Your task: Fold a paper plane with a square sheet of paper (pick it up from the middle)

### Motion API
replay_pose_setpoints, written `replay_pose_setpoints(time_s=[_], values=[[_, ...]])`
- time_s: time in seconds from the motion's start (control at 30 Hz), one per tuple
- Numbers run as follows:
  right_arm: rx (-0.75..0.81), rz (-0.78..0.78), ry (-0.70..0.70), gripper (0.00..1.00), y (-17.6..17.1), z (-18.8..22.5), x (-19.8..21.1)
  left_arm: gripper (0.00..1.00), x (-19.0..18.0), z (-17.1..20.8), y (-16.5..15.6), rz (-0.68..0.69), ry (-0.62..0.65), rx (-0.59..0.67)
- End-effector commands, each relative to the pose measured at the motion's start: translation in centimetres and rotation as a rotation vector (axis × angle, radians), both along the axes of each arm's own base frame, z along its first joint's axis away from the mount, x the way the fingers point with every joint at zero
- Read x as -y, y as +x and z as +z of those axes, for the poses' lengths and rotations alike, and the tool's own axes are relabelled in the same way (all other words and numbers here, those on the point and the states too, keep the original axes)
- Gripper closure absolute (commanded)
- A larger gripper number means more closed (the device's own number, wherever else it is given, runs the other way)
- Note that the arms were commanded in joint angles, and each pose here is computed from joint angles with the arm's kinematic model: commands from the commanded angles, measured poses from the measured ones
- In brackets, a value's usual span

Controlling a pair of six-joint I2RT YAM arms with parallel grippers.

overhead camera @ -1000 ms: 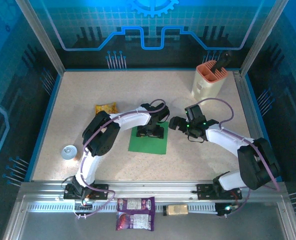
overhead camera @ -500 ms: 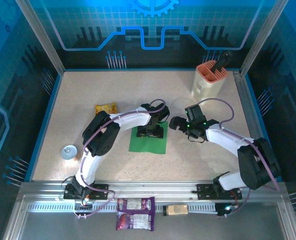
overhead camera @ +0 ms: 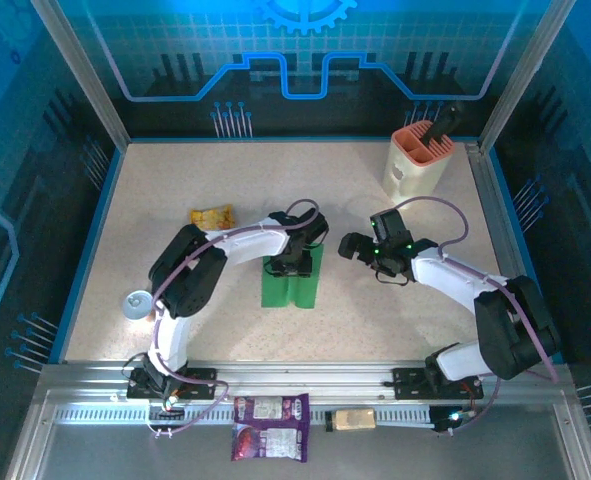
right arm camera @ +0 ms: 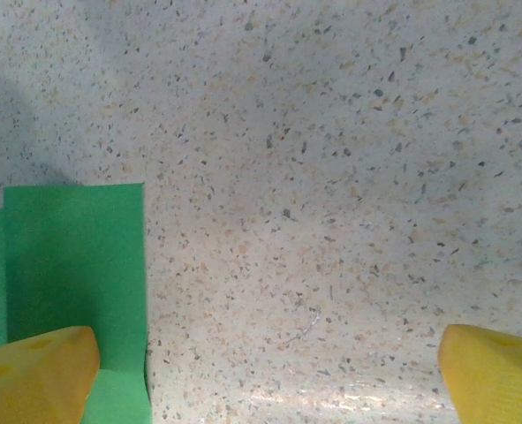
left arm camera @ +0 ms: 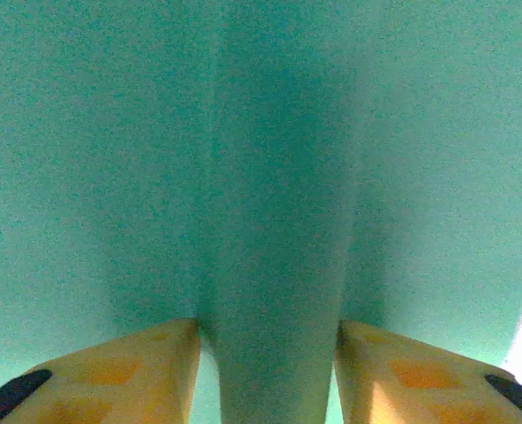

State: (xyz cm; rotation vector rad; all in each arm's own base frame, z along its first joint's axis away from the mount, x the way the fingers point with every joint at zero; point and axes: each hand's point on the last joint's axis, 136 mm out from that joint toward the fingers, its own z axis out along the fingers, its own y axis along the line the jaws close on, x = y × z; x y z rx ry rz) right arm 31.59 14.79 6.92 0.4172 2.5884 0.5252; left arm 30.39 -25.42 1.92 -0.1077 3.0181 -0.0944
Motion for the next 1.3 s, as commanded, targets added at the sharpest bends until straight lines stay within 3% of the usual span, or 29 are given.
replay_pose_setpoints(time_s=[0.0, 0.1, 0.3, 0.43, 0.67, 0.93, 1.03, 1.27], values=[[0.014, -0.042, 0.005, 0.00, 0.2, 0.5, 1.1, 0.60, 0.3, 3.4, 1.2, 0.019, -0.138, 0.056], [0.034, -0.050, 0.022, 0.00, 0.4, 1.0, 1.4, 0.63, 0.8, 6.1, 2.1, 0.002, -0.262, 0.092], [0.008, -0.107, 0.036, 0.00, 0.2, 0.3, 3.0, 0.66, 5.0, 11.7, 3.0, -0.038, -0.668, 0.133], [0.006, -0.119, 0.065, 0.01, 0.2, 0.3, 3.4, 0.66, 7.1, 13.1, 3.1, -0.050, -0.839, 0.141], [0.033, -0.054, 0.121, 0.04, 0.4, 1.0, 2.2, 0.66, 6.1, 7.2, 3.1, 0.028, -0.726, 0.060], [0.040, 0.078, 0.165, 0.16, 0.2, 1.1, -0.7, 0.67, 3.5, 2.6, 2.8, 0.060, -0.549, 0.060], [0.030, 0.138, 0.179, 0.26, 0.1, 0.8, -2.3, 0.67, 2.7, 1.9, 2.7, 0.047, -0.491, 0.075], [0.005, 0.296, 0.204, 0.60, -0.1, 0.2, -7.4, 0.70, 2.1, 0.5, 2.3, 0.029, -0.423, 0.071]])
